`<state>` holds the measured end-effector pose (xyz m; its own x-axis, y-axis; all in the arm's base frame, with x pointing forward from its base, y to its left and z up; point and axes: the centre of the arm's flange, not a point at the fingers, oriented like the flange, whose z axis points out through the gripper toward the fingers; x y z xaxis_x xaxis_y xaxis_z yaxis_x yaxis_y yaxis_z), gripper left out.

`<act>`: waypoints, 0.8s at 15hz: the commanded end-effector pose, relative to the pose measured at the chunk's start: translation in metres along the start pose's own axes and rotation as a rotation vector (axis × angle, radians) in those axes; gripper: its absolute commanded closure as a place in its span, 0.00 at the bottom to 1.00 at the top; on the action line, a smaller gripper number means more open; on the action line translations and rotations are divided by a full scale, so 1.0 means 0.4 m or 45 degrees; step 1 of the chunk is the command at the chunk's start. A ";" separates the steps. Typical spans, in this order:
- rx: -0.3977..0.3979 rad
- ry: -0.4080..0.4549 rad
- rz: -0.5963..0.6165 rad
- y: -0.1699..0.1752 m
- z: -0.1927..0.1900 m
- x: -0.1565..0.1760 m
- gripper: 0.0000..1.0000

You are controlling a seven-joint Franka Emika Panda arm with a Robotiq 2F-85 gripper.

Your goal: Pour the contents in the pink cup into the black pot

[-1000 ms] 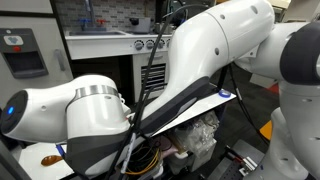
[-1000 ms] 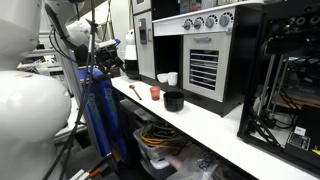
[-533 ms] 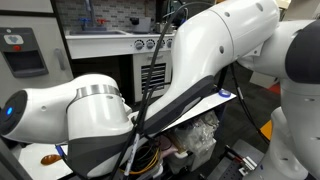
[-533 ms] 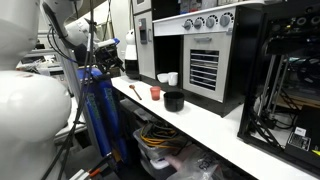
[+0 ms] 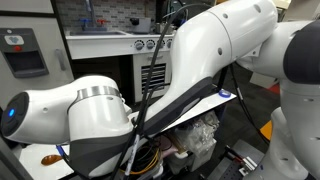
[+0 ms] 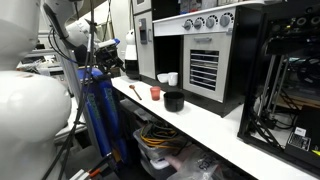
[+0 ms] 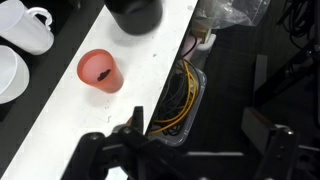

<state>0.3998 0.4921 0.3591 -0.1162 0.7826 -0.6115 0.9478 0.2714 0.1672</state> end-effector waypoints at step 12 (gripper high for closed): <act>-0.064 -0.077 -0.028 0.056 0.193 -0.039 0.00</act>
<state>0.4358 0.4537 0.3245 -0.1053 0.7579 -0.6438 0.9400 0.2872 0.1843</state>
